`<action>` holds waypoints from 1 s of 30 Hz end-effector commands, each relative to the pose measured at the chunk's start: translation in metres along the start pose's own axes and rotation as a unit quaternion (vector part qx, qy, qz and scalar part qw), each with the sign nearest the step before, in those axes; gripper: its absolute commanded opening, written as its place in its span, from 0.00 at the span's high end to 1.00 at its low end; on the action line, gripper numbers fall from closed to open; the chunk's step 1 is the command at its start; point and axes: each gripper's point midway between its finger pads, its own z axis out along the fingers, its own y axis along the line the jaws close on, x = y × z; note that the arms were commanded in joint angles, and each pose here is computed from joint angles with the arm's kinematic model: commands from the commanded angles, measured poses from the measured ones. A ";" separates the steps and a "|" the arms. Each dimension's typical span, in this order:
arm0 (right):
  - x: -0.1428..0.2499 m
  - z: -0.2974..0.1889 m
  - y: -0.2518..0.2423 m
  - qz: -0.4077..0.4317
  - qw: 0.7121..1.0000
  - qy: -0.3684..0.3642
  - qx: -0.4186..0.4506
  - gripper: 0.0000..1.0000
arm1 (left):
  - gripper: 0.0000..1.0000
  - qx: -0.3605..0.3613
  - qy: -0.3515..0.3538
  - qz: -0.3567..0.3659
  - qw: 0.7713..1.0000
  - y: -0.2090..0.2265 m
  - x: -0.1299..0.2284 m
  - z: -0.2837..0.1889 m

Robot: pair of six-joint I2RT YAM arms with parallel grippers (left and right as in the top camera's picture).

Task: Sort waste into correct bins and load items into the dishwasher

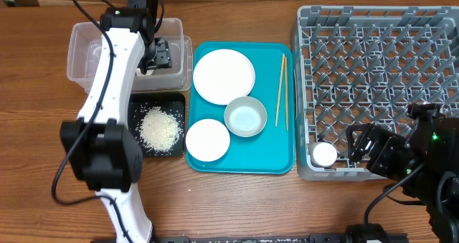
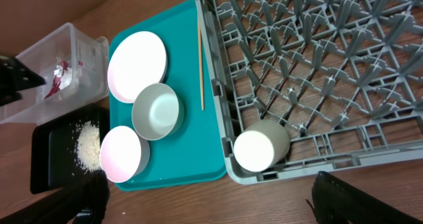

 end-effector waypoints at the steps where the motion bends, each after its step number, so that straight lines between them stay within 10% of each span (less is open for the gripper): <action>1: 0.000 -0.003 0.000 0.000 1.000 -0.003 0.000 0.00 | 0.27 0.059 -0.099 0.007 0.993 -0.013 -0.001 -0.108; 15: -0.001 -0.003 0.000 0.002 1.000 -0.003 0.000 0.00 | 0.44 0.108 -0.132 0.057 0.984 -0.003 0.108 -0.236; 20: -0.001 -0.003 0.001 0.002 1.000 -0.004 0.000 0.00 | 0.00 0.133 -0.120 0.060 0.982 0.003 0.153 -0.261; 30: -0.001 -0.003 0.001 0.002 1.000 -0.004 0.000 0.00 | 0.00 0.252 -0.092 0.099 0.958 -0.027 0.191 -0.289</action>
